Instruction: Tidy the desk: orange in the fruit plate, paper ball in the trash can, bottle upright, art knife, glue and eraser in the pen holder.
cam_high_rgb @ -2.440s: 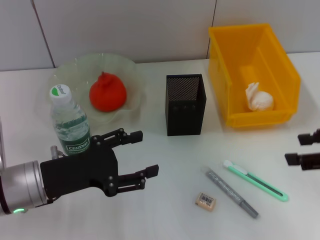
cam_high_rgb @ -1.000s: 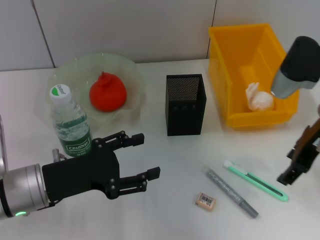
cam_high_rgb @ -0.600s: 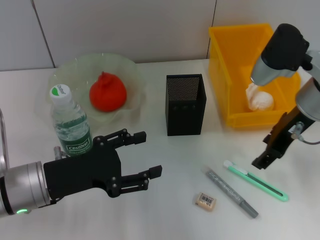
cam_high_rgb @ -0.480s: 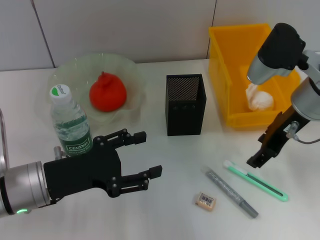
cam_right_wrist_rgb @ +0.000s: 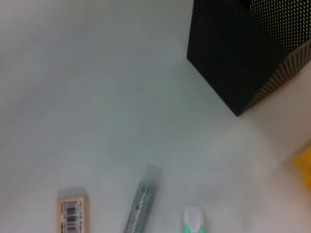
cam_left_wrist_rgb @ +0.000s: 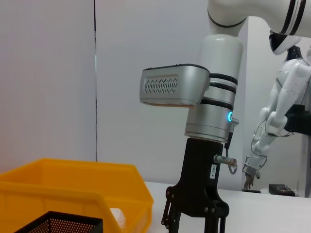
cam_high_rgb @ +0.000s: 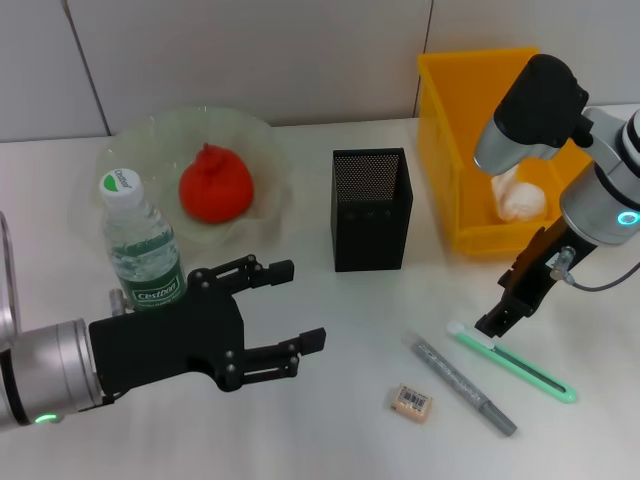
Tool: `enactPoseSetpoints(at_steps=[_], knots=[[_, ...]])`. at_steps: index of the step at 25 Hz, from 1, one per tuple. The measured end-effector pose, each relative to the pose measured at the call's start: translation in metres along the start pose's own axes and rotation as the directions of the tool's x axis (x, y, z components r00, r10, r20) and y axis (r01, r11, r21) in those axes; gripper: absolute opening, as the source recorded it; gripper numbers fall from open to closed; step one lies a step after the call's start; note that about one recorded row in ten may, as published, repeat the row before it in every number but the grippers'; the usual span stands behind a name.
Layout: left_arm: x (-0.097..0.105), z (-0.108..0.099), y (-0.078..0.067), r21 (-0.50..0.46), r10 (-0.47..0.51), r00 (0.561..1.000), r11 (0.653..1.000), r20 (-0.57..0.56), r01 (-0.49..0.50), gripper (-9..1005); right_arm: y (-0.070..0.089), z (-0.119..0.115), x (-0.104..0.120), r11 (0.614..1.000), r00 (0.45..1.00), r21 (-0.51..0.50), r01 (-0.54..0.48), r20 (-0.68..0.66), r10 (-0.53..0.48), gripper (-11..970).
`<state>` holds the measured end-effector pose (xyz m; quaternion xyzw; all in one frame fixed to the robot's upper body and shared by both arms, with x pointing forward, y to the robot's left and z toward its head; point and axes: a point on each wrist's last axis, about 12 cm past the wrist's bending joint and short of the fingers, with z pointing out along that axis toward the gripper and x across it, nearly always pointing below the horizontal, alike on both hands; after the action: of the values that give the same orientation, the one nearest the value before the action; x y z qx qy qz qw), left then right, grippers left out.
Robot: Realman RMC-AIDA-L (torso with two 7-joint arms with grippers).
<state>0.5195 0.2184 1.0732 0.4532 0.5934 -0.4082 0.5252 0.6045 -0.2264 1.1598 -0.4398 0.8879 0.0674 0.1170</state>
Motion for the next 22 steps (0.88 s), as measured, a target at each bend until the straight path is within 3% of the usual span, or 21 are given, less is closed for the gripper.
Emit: enactPoseSetpoints(at_steps=[10,15,22], knots=[[-0.002,0.001,0.001,0.001,0.005,1.000,1.000,0.001,-0.005,800,0.004,0.011,-0.005,1.000,1.000,0.009,0.007,-0.006,-0.007,711],[-0.001,0.001,0.002,-0.001,0.003,1.000,1.000,-0.001,-0.003,800,0.009,0.018,-0.007,1.000,1.000,0.006,0.013,-0.011,-0.013,533],[-0.001,-0.001,0.003,-0.003,0.006,1.000,1.000,-0.004,-0.006,800,0.009,0.022,-0.007,1.000,1.000,0.005,0.000,-0.007,0.000,502]])
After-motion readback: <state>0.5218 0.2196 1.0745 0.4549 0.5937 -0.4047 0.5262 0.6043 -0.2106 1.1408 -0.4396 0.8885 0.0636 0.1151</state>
